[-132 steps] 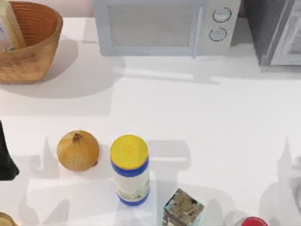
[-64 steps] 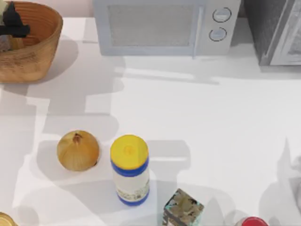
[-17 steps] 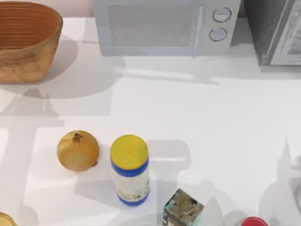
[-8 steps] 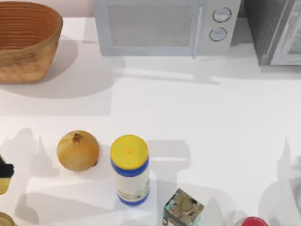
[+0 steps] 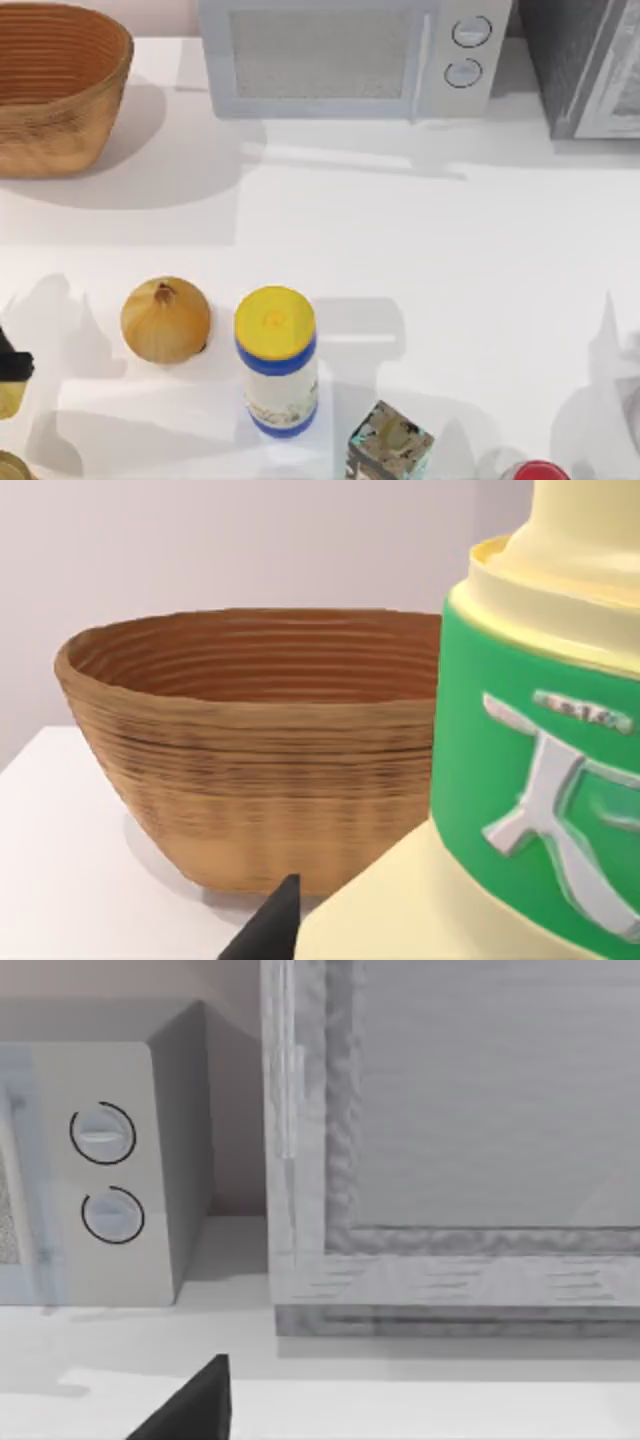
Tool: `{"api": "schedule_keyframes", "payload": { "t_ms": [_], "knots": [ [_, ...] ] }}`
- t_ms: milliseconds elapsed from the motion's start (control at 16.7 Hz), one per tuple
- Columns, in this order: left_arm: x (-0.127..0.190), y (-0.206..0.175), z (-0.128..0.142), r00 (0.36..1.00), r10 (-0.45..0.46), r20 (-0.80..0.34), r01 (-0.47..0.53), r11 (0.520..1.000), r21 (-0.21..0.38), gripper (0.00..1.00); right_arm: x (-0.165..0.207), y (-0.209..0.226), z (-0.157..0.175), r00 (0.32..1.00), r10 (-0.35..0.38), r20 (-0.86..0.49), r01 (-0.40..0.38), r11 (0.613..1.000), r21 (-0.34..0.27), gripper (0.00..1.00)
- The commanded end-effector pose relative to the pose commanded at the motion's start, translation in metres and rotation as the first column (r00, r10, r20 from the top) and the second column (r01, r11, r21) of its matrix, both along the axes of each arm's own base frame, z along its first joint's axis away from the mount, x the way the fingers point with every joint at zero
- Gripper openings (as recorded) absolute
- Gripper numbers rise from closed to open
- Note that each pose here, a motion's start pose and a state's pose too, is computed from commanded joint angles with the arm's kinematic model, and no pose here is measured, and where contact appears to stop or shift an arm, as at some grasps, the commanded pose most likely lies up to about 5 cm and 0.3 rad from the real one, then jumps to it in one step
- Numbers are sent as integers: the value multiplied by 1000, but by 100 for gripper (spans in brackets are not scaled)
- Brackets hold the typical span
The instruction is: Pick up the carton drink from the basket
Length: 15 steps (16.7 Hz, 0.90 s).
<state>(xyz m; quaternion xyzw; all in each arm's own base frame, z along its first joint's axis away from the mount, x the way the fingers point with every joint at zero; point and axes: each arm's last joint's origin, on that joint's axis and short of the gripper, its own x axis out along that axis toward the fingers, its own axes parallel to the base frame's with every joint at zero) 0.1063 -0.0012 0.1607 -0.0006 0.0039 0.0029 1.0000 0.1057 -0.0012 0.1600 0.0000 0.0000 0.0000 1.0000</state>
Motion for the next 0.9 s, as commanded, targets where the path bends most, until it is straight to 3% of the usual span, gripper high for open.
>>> {"api": "schedule_keyframes", "payload": {
  "t_ms": [240, 540, 900],
  "knots": [
    [6, -5, 18, 998, 42, -37, -43, 999, -26, 0, 0, 0, 0, 1000, 0, 0, 0, 1000, 0, 100],
    [36, -28, 72, 988, 141, -68, -145, 988, -52, 0, 0, 0, 0, 1000, 0, 0, 0, 1000, 0, 100],
    [105, -116, 122, 951, 298, -75, -303, 952, -54, 0, 0, 0, 0, 1000, 0, 0, 0, 1000, 0, 100]
  ]
}}
